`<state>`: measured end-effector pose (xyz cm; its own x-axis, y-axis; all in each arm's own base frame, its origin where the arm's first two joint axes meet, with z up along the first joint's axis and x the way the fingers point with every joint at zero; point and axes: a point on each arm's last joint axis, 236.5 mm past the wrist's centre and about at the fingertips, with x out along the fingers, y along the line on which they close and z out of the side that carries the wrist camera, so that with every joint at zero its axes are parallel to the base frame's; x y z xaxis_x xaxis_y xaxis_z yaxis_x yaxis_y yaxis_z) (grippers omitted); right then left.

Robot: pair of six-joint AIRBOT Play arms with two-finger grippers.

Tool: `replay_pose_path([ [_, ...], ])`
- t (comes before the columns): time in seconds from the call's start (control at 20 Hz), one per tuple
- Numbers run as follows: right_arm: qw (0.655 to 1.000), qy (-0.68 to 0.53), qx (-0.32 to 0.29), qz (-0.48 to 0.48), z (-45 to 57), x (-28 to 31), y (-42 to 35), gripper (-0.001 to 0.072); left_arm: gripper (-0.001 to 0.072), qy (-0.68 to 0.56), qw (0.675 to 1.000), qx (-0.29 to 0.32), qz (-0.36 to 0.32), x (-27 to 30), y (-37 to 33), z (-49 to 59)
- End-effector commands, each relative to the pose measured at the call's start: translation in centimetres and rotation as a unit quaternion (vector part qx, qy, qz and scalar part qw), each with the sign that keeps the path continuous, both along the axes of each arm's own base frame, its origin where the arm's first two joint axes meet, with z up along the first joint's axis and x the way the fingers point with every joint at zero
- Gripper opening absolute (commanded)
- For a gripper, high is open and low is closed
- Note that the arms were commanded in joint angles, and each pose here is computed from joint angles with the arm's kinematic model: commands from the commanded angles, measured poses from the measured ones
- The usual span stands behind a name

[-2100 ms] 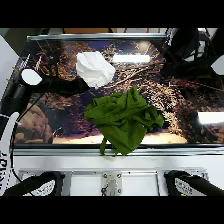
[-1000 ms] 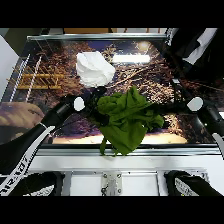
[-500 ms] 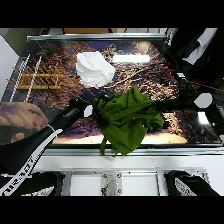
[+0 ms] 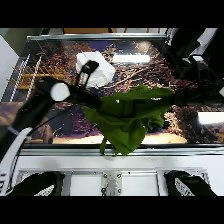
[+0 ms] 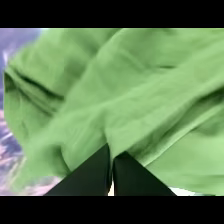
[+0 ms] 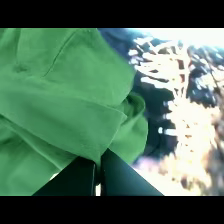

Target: Fold the clothes and pants, and hang the long-sleeved shirts on hangers.

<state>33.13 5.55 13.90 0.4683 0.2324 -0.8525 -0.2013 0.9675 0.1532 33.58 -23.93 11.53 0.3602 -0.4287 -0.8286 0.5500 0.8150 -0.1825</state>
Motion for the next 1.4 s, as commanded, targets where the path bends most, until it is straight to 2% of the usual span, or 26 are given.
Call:
replay_pose_path([
  [0.0,0.998,0.059,0.0,-0.016,2.1,-5.7,-0.3,0.001,0.0013,0.003,0.992,-0.12,-0.045,-7.0,-1.5,9.9],
  [0.15,0.994,0.103,0.009,-0.041,2.6,-9.9,-0.4,0.001,0.0013,0.005,0.985,-0.164,-0.042,-11.1,-1.4,13.4],
  [0.3,0.99,0.114,0.029,-0.082,2.9,-10.6,-0.3,0.001,0.0013,0.002,0.984,-0.174,-0.031,-10.3,-1.8,13.5],
  [0.45,0.986,0.126,0.038,-0.103,2.5,-10.2,-0.2,0.0009,0.0013,0.039,0.989,-0.142,-0.032,-6.6,-3.7,8.7],
  [0.55,0.987,0.114,0.043,-0.108,2.7,-9.6,-0.1,0.0009,0.0013,0.071,0.989,-0.127,0.0,-2.3,-4.0,4.3],
  [0.65,0.987,0.098,0.049,-0.117,2.9,-8.6,0.0,0.0009,0.0013,0.087,0.985,-0.135,0.056,2.6,-3.3,0.5],
  [0.75,0.988,0.075,0.058,-0.12,3.0,-6.9,0.5,0.0009,0.0013,0.115,0.971,-0.178,0.107,6.3,-2.8,-1.8],
  [0.8,0.988,0.068,0.063,-0.122,2.9,-6.0,0.8,0.0009,0.0051,0.134,0.961,-0.204,0.128,7.4,-2.7,-2.5],
  [0.85,0.989,0.061,0.066,-0.117,2.7,-5.0,1.2,0.0009,0.0462,0.156,0.951,-0.224,0.144,8.2,-2.4,-3.2],
  [0.9,0.99,0.058,0.068,-0.113,2.4,-4.1,1.7,0.0009,0.0597,0.169,0.946,-0.229,0.153,8.4,-1.9,-3.7],
  [1.05,0.99,0.062,0.071,-0.1,1.1,-2.2,3.4,0.0009,0.0597,0.197,0.949,-0.193,0.156,6.9,-1.3,-5.0],
  [1.2,0.992,0.061,0.074,-0.082,0.5,-1.4,5.1,0.0009,0.0597,0.168,0.972,-0.085,0.143,4.6,-2.0,-6.9],
  [1.35,0.993,0.057,0.077,-0.072,0.5,-1.1,6.0,0.0009,0.0597,0.148,0.98,0.001,0.133,2.9,-3.6,-9.9],
])
